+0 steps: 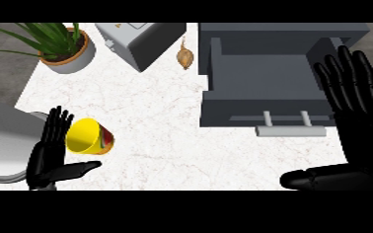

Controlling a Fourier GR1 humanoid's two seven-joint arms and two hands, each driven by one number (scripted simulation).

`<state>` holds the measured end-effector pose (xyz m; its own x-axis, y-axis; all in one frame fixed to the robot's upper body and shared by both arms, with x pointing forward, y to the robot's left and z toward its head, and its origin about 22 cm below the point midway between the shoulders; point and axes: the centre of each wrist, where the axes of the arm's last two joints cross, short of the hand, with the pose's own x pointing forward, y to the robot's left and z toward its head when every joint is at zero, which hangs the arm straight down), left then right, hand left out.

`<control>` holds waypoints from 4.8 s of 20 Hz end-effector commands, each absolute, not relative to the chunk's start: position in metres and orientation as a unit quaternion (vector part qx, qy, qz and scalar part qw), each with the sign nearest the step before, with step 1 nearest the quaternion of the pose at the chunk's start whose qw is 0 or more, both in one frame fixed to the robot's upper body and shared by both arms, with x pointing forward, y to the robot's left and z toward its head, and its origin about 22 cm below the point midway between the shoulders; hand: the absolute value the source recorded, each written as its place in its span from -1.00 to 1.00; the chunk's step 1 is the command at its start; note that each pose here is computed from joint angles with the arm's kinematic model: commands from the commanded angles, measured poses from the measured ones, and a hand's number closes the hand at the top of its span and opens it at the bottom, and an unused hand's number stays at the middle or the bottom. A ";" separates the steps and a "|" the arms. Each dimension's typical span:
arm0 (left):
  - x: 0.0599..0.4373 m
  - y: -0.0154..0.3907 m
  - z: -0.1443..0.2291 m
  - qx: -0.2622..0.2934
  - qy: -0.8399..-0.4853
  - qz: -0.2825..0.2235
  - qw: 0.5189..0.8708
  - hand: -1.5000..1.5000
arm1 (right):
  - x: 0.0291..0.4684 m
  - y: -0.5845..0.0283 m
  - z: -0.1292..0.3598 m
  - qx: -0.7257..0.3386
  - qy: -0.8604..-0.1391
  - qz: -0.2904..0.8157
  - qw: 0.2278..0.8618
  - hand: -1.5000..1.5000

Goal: Pick up the cup, place it into the drawer and close the drawer

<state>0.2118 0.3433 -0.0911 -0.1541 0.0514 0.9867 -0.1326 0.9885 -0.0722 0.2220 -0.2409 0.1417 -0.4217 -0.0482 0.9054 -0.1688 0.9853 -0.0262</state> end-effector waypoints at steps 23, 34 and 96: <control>0.240 0.339 -0.131 -0.016 -0.756 0.091 0.649 -1.00 | 0.214 -0.230 0.151 0.061 -0.843 0.061 0.531 -1.00; 0.236 0.331 -0.149 -0.106 -0.751 0.117 0.641 -1.00 | 0.217 -0.237 0.152 0.071 -0.838 0.056 0.538 -1.00; 0.378 0.105 0.168 -0.129 -0.872 -0.008 0.472 1.00 | 0.208 -0.242 0.146 0.056 -0.837 0.054 0.541 -1.00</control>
<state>0.3673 0.1267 0.1518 -0.4988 0.2444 0.8315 0.2428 0.9604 -0.1366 0.2191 -0.2447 0.1436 -0.4032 -0.0307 0.9146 -0.1589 0.9866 -0.0370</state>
